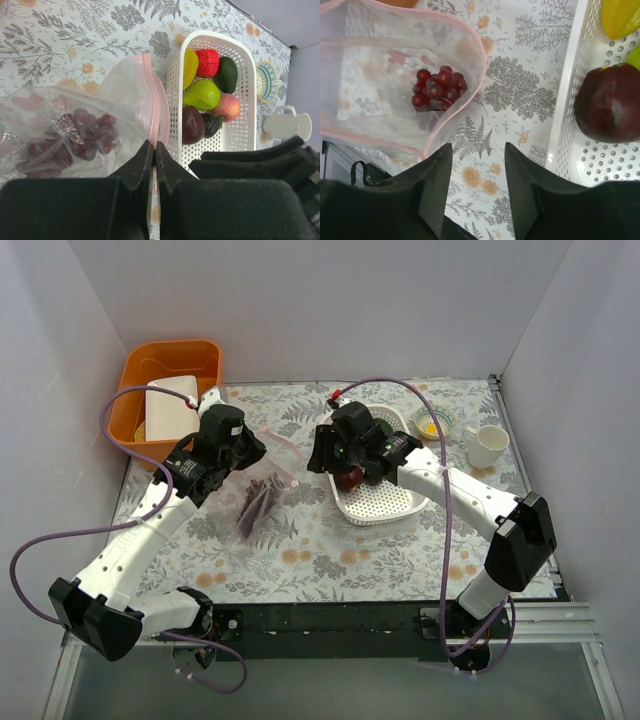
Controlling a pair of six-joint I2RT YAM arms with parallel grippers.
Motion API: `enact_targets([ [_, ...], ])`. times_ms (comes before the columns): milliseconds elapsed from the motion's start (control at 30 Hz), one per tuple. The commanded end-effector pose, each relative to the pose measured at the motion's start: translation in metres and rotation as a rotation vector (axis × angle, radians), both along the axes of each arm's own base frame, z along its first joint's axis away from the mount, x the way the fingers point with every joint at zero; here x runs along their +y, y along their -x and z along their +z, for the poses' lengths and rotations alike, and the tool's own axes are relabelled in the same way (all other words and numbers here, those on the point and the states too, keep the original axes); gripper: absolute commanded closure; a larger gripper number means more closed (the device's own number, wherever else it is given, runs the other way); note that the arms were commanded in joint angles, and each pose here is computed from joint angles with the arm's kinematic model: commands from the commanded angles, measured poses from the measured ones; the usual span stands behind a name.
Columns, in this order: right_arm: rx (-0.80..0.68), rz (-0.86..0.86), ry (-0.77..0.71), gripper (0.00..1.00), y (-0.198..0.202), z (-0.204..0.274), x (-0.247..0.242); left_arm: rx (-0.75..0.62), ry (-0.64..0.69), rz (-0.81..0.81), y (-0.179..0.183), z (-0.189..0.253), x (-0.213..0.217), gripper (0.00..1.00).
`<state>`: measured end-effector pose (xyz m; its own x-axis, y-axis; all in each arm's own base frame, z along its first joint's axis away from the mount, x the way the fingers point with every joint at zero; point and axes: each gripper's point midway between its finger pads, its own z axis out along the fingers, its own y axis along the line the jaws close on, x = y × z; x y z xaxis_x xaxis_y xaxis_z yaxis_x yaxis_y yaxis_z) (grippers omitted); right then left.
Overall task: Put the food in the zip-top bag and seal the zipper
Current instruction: Adjust the zipper food storage bag at the center of the board.
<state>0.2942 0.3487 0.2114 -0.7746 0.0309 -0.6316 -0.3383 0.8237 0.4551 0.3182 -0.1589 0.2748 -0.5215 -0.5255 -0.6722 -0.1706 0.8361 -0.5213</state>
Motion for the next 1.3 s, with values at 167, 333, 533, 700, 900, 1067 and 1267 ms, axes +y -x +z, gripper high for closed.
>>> enact_targets([
  [167,0.083,0.11,-0.217,0.32,-0.019,-0.006,0.01,-0.042,0.041,-0.063,0.01,0.014,-0.006,1.0],
  [333,0.093,0.13,-0.272,0.32,-0.032,0.0,0.014,-0.03,0.053,-0.08,0.012,0.009,-0.009,1.0],
  [533,0.16,0.163,-0.28,0.33,-0.036,-0.014,0.028,-0.028,0.065,-0.093,0.012,0.009,-0.013,1.0],
  [700,0.229,0.167,-0.251,0.36,-0.036,-0.037,0.032,-0.032,0.071,-0.093,0.014,0.01,-0.012,1.0],
  [900,0.2,0.216,-0.292,0.98,-0.035,-0.021,0.039,-0.024,0.057,-0.081,0.015,0.007,-0.008,1.0],
  [1067,0.068,0.281,-0.365,0.99,-0.027,0.041,0.041,-0.04,0.0,-0.049,0.015,0.015,0.005,1.0],
  [1267,-0.181,0.384,-0.408,0.99,-0.005,0.158,0.046,-0.121,-0.062,0.075,0.004,0.076,0.045,1.0],
])
